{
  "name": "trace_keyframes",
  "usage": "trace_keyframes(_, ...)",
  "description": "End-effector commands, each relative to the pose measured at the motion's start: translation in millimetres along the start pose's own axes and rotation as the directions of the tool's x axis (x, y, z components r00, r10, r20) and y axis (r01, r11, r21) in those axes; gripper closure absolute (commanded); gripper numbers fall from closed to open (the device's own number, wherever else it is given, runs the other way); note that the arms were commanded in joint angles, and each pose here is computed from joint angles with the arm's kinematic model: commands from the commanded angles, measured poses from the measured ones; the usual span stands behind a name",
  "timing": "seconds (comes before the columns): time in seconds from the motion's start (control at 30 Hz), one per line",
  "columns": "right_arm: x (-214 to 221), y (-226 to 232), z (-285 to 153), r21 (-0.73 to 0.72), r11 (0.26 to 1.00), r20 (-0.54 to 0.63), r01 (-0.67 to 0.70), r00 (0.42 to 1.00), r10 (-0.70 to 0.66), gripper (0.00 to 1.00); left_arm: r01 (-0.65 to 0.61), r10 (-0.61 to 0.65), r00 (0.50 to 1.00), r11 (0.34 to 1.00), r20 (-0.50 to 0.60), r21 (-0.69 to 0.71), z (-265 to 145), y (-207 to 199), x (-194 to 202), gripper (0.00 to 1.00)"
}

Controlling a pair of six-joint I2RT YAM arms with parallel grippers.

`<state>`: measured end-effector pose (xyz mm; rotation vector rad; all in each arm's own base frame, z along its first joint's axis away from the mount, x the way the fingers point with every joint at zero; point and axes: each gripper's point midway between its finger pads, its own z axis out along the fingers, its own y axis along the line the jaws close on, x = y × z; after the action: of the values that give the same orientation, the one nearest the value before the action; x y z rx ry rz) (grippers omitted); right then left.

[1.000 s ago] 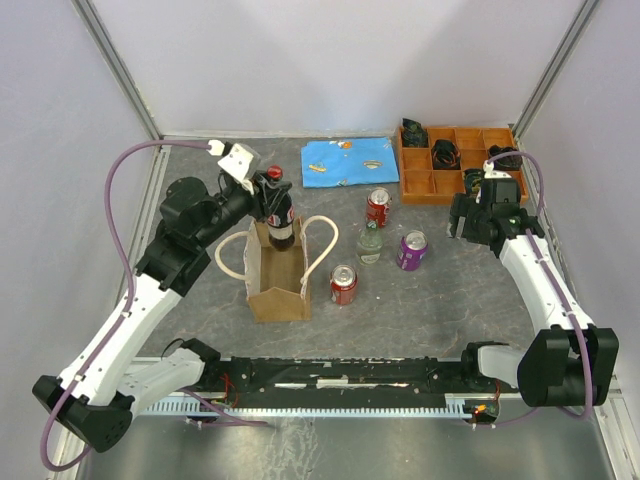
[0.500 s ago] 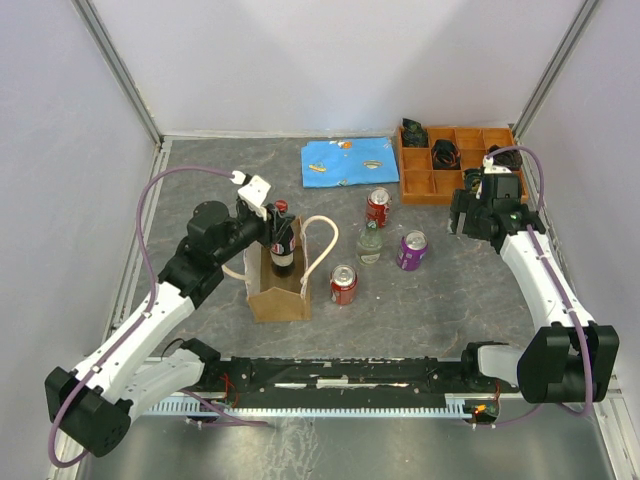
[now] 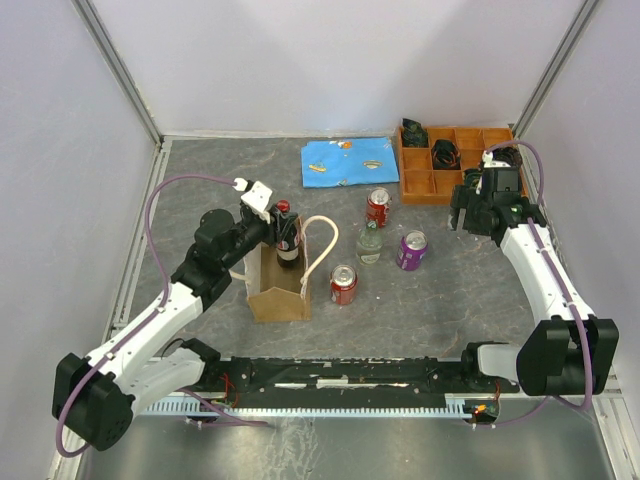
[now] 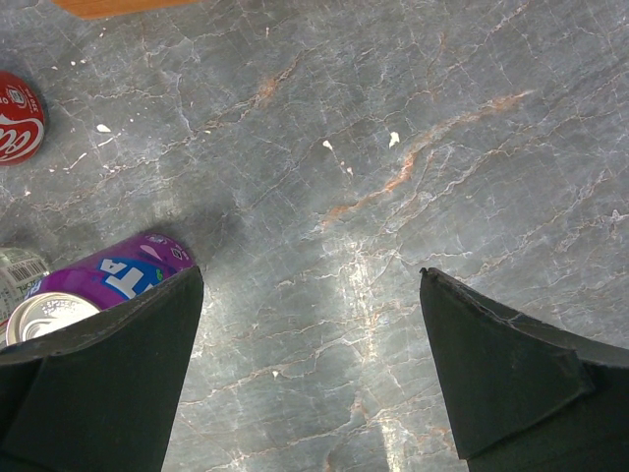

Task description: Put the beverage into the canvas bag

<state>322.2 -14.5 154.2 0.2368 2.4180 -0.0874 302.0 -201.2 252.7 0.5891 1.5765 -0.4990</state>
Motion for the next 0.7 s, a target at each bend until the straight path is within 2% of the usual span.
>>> trace_keyframes(0.0,-21,5,-6,-0.019,1.0,0.05,0.004,0.999,-0.003,0.01,-0.017,0.028,0.95,0.999,0.312,-0.038,1,8,-88,0.97)
trace_keyframes(0.67,-16,3,-7,-0.01,1.0,0.035,0.007,0.999,-0.007,0.01,0.001,0.025,0.952,0.997,0.304,-0.084,16,19,-62,0.97)
